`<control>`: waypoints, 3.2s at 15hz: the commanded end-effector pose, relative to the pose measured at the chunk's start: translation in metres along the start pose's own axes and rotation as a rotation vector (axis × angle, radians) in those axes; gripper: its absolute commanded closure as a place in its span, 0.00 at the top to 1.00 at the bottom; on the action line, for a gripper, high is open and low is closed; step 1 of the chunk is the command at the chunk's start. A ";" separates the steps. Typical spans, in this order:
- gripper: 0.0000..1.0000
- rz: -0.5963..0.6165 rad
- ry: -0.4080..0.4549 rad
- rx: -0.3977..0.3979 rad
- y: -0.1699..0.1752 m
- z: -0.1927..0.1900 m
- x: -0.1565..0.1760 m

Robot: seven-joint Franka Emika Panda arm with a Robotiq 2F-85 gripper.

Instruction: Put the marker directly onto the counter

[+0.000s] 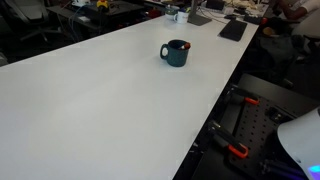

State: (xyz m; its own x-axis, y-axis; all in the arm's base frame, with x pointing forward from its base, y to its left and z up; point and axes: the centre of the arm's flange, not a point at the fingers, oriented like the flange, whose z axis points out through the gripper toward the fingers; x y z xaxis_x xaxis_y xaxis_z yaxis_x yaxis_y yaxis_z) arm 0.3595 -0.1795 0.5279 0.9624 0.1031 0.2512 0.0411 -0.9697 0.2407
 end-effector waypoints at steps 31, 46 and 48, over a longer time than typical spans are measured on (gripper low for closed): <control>1.00 -0.026 -0.186 0.266 -0.010 0.122 0.064; 1.00 -0.033 -0.242 0.295 -0.019 0.154 0.075; 1.00 -0.032 -0.253 0.301 -0.019 0.163 0.080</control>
State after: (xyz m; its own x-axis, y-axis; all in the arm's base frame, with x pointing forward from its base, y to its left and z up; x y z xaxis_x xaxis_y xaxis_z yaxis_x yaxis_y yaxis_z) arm 0.4592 -0.1851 0.3957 0.9942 0.1059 0.0203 0.1065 -0.9939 -0.0293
